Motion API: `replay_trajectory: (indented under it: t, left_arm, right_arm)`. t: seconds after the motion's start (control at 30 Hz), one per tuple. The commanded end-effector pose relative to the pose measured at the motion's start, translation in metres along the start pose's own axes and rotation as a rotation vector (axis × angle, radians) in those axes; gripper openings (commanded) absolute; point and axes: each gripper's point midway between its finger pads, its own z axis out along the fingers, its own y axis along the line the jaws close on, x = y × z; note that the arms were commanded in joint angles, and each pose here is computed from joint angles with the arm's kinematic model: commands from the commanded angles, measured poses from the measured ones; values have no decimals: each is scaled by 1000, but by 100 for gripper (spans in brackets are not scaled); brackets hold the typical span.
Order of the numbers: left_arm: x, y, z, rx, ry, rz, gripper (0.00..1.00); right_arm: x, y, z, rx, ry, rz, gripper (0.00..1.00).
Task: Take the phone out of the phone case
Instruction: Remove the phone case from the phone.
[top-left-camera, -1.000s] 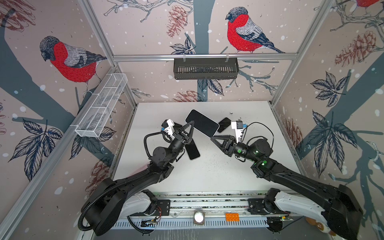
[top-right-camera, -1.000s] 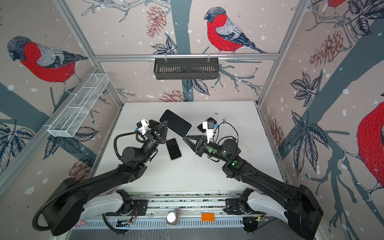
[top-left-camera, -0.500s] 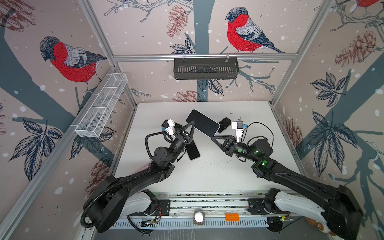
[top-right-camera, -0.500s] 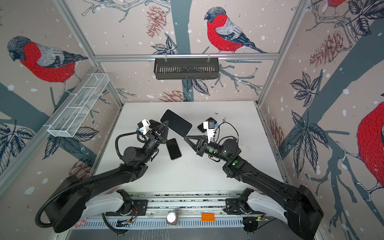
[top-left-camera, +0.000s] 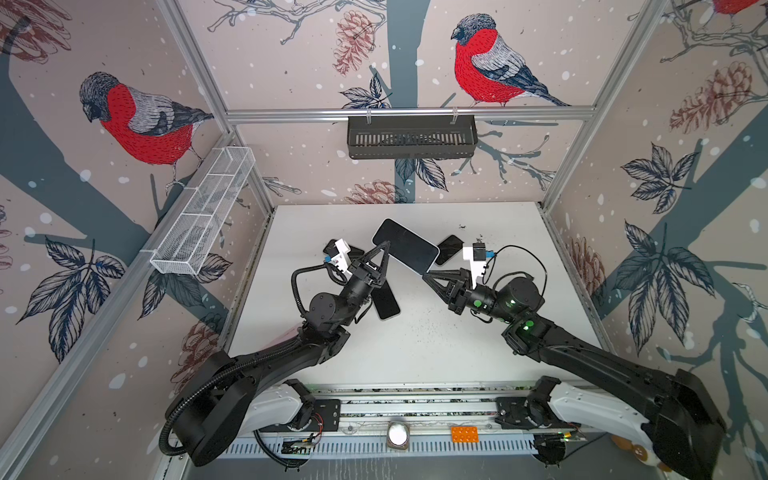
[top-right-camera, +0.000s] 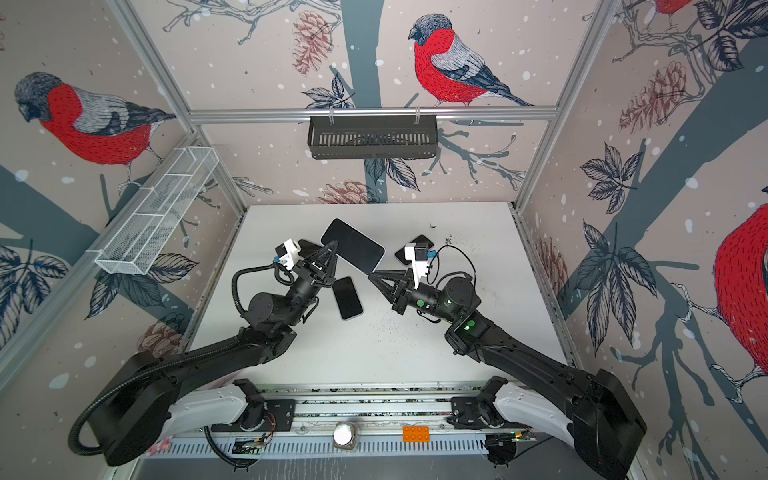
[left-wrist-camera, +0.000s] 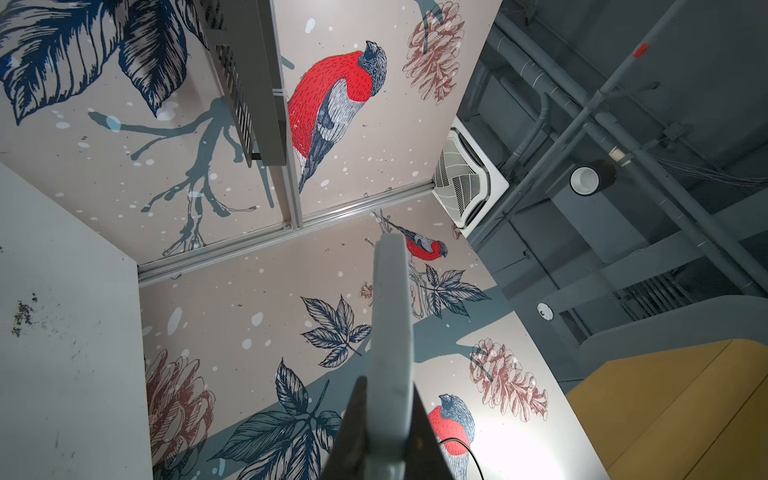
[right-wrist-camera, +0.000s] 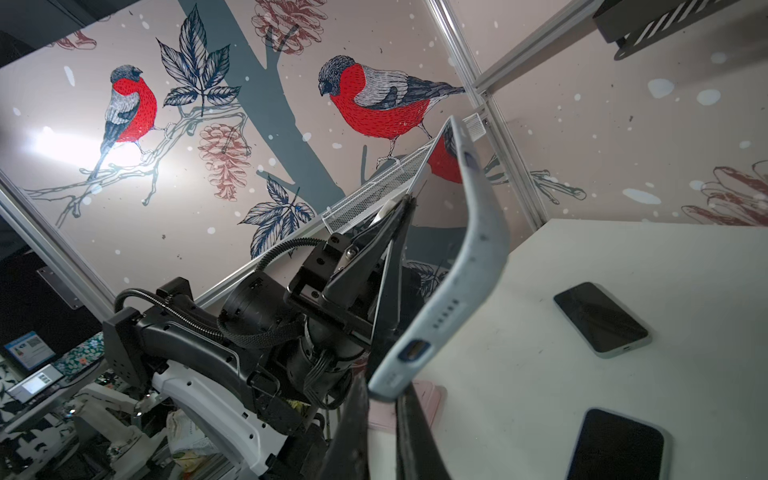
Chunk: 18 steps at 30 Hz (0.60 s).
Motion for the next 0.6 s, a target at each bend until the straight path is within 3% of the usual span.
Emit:
replay_trajectory:
  t: [0.0, 0.3, 0.57]
  left_arm:
    - [14, -27, 1, 95, 70, -55, 0]
    - [18, -28, 4, 87, 88, -89, 0]
    - [17, -36, 6, 115, 89, -96, 0]
  right_arm:
    - [7, -26, 2, 123, 19, -103, 1]
    - [-1, -49, 2, 253, -1, -193, 1]
    - [-1, -61, 1, 301, -2, -183, 1]
